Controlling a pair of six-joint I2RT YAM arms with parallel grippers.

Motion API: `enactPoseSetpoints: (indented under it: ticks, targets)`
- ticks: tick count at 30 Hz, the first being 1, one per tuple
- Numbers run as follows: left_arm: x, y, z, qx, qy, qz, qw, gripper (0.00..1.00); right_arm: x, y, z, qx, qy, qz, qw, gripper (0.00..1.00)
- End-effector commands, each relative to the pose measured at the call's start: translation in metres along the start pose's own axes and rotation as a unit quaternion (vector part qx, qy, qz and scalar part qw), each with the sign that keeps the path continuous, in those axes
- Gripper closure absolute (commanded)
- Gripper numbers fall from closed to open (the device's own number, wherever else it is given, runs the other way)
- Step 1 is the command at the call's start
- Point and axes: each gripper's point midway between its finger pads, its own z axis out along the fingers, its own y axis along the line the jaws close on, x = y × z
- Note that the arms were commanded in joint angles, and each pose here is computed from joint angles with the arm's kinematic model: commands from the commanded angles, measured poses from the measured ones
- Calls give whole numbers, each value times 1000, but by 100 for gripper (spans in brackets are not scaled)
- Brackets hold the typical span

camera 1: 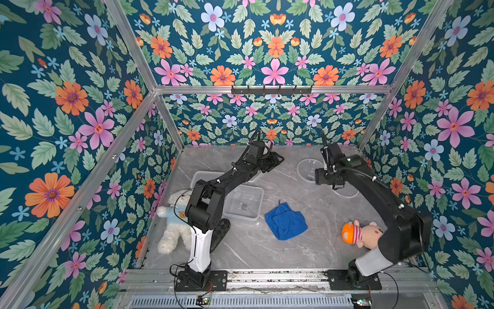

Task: Wipe the insides of the lunch boxes
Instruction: Place the lid at the center of the board, then pick up the cleaning item at the center of the board.

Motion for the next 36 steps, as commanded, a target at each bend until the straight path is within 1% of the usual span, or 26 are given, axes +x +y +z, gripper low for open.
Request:
enactPoseSetpoints:
  ticks: [1,3,6,9,12,18,21,24,25,27,28,29,30,32,36]
  targets:
    - [-8,-5,-16,-15,-22,11,1000,46,44,44,-9,-68,7,-15,998,28]
    - [-10,-7,-27,-24,-33,13,999,46,73,69,-11,-109,20,-26,993,28]
    - [-9,-6,-43,-41,-39,12,998,46,110,98,-1,-152,38,-48,986,28]
    - [-4,-3,-56,-55,-42,9,998,46,140,123,10,-166,50,-92,981,27]
    - [2,4,-68,-67,-46,6,997,46,153,137,20,-166,57,-114,978,26]
    - [11,15,-84,-81,-58,-5,995,46,159,149,54,-150,75,-127,978,26]
    - [16,21,-85,-87,-55,-6,995,46,171,151,76,-133,103,-133,977,27]
    - [18,28,-80,-96,-48,-4,994,46,184,156,97,-134,127,-132,974,29]
    - [18,29,-77,-97,-45,-2,994,46,195,152,110,-118,146,-131,973,31]
    - [19,33,-71,-101,-37,0,994,46,204,144,122,-94,161,-127,974,36]
    - [19,35,-67,-103,-33,1,994,46,208,138,126,-81,167,-125,975,41]
    - [19,36,-63,-104,-29,3,994,46,211,134,127,-73,169,-124,975,48]
    - [18,38,-59,-104,-24,3,994,46,213,130,128,-66,171,-123,975,57]
    - [18,41,-50,-101,-15,4,995,46,215,120,129,-47,170,-125,976,99]
    - [12,41,-30,-95,0,13,995,46,203,100,118,-3,156,-141,978,100]
